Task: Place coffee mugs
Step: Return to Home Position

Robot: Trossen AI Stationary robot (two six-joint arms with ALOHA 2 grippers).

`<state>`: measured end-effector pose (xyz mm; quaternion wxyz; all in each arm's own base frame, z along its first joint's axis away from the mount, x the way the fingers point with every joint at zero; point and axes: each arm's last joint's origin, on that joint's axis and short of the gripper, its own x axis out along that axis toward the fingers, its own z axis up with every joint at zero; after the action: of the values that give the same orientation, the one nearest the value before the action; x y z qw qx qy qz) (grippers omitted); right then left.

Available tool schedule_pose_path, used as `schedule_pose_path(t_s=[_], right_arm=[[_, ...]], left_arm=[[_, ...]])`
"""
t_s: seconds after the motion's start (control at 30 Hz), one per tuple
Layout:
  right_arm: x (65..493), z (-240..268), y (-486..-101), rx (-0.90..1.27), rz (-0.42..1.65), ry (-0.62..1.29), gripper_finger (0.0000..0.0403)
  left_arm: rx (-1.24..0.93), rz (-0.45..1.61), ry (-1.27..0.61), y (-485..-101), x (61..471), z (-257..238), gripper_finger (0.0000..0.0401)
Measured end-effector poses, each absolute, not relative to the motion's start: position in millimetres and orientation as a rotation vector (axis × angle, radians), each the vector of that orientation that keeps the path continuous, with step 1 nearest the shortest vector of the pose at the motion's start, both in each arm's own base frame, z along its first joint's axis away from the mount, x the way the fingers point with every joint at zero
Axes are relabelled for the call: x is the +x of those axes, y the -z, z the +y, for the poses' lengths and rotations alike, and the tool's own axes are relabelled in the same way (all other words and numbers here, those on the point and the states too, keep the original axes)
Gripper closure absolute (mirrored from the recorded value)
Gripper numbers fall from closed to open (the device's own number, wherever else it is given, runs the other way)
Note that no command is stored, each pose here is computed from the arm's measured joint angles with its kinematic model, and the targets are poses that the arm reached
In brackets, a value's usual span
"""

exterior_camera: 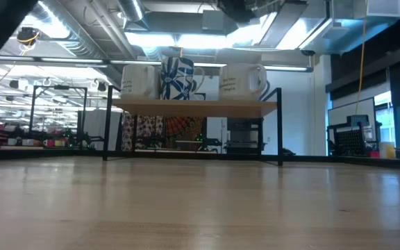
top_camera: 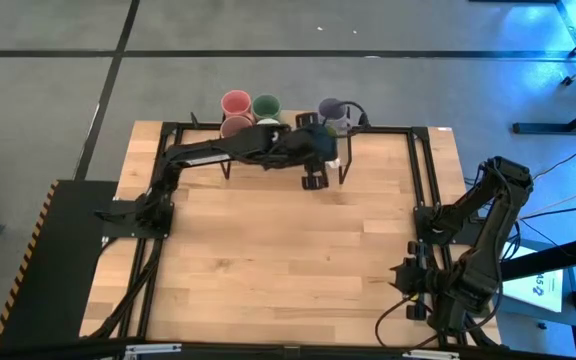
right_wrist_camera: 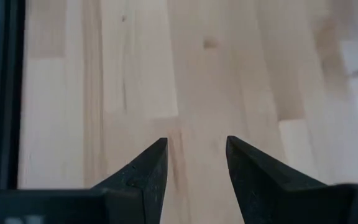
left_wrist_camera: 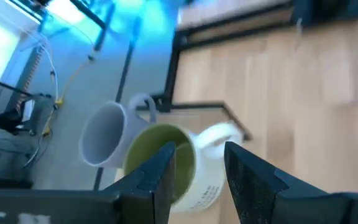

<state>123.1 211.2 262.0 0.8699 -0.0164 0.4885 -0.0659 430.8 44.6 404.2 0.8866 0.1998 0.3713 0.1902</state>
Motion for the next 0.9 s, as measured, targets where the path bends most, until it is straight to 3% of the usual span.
schedule_pose_path(t_s=[0.17,0.4,0.53,0.7,0.9], right_arm=[[131.4,191.4,-298.7,-0.096,0.879,0.178,0.0251],[131.9,141.8,-409.4,-0.694,0.744,0.077,0.0251],[119.6,111.9,-458.4,-0.824,0.585,0.092,0.0251],[70.2,48.3,-479.6,-0.668,0.417,0.18,0.0251],[27.3,-3.7,-448.4,-0.448,0.252,0.036,0.0251]], left_arm=[[0.282,0.585,-0.351,-455.3,391.5,-2.3,0.0271],[0.224,0.473,-0.176,-514.3,297.2,-59.1,0.0272],[0.156,0.456,-0.104,-532.8,241.2,-70.2,0.0272],[0.04,0.364,-0.112,-548.5,188.7,-57.6,0.0272],[0.017,0.314,-0.043,-531.2,147.3,-51.2,0.0272]])
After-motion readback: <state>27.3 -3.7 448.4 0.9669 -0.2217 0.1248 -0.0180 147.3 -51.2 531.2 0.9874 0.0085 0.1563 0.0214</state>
